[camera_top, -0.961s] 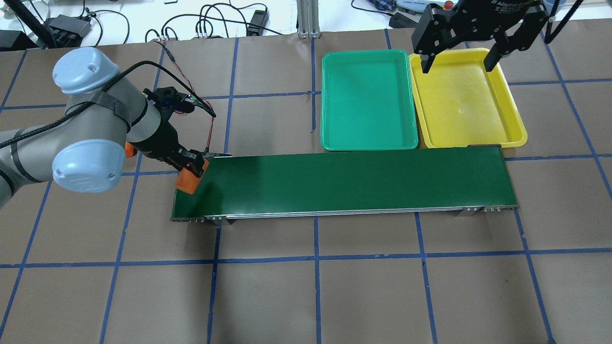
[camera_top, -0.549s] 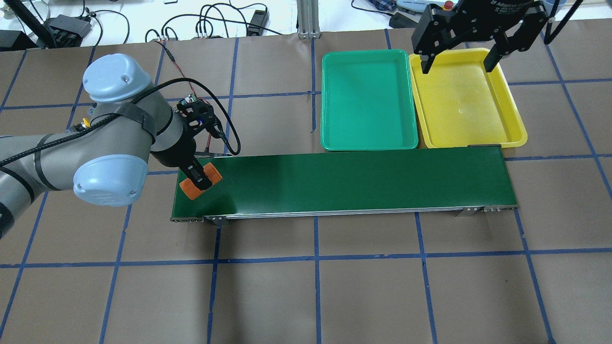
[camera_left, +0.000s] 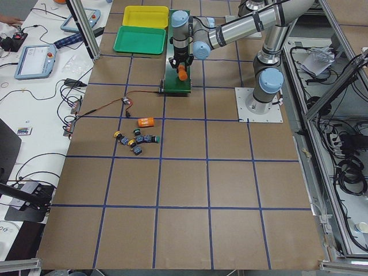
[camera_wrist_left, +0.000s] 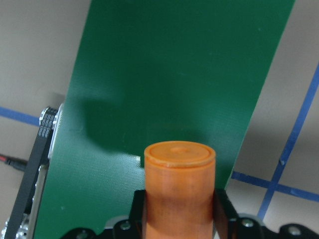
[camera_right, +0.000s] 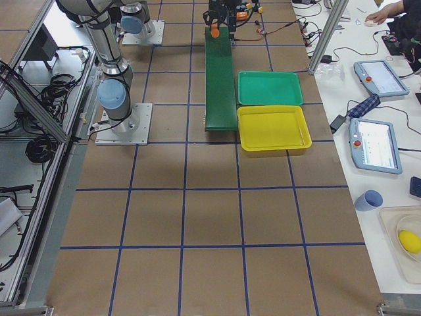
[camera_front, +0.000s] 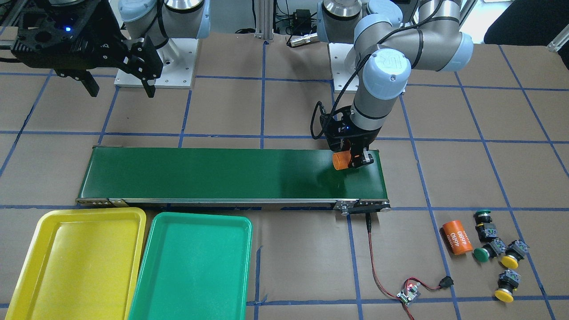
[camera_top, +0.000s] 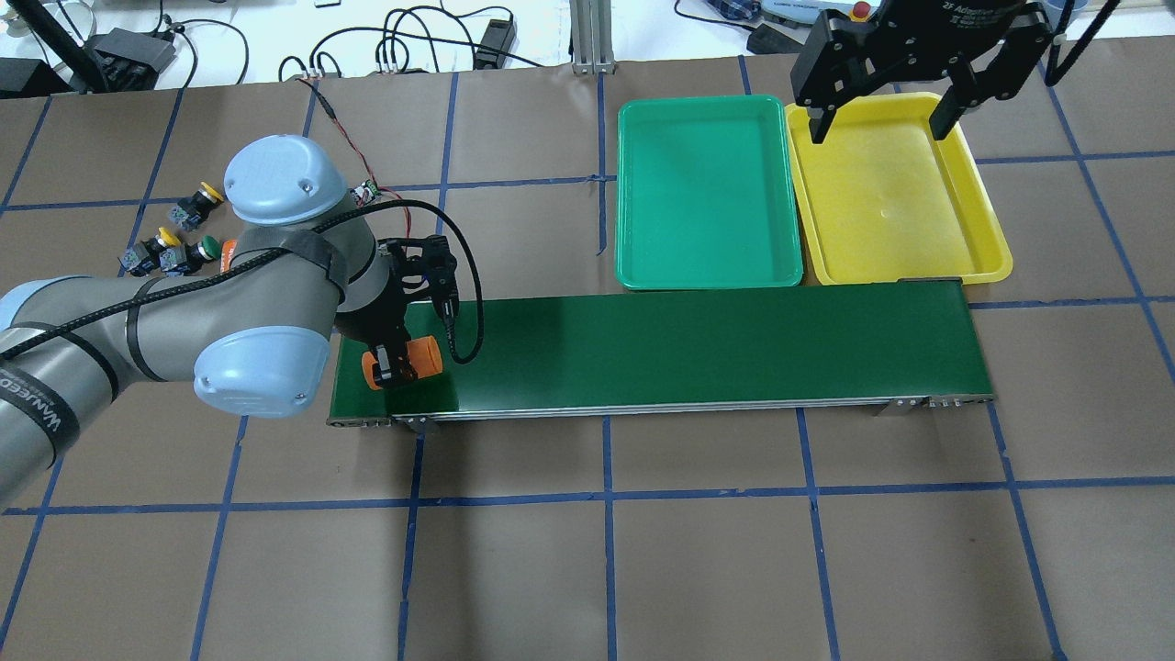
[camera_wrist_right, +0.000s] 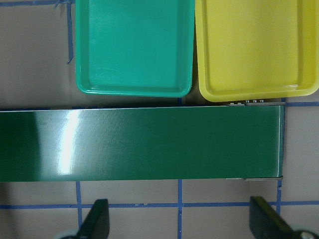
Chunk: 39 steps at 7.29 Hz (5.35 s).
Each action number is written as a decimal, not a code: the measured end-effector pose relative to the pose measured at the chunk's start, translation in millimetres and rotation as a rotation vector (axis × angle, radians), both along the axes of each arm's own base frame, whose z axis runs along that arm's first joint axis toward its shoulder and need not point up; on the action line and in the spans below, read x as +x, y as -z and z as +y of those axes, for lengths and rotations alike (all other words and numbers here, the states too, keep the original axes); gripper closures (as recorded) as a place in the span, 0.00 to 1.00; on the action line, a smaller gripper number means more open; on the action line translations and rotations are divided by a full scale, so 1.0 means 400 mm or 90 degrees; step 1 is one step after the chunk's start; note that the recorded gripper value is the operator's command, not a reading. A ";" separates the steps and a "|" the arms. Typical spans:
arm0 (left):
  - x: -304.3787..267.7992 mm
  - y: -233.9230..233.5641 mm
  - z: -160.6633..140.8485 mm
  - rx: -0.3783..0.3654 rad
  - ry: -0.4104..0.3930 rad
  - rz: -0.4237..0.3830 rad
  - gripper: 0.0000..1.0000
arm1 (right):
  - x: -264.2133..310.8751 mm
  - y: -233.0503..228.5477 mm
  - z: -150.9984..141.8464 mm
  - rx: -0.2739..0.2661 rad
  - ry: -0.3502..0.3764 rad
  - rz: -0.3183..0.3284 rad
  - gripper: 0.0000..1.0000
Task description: Sort buttons by color to trays
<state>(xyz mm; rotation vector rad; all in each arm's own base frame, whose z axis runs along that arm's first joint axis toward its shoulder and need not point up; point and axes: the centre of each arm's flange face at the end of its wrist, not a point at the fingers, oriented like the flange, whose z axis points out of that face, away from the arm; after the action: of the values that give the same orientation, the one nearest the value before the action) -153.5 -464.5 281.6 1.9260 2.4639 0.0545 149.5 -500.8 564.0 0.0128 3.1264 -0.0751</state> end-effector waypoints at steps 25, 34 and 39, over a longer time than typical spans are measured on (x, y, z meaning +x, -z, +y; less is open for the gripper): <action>1.153 0.223 -0.490 -0.013 -0.383 -0.001 0.00 | -0.031 0.071 0.041 0.029 -0.301 0.019 0.00; 1.110 0.119 -0.474 -0.014 -0.419 0.044 1.00 | -0.521 0.260 0.087 0.049 -0.562 -0.040 0.00; 0.622 -0.004 -0.288 0.103 -0.693 0.044 1.00 | -0.496 0.525 0.118 0.000 -0.802 -0.030 0.00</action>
<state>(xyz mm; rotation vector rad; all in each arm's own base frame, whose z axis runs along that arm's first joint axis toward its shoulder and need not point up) 95.2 -579.6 283.1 0.3912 3.2653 0.1939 -48.7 -453.5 354.0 -1.7902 2.4783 -0.0465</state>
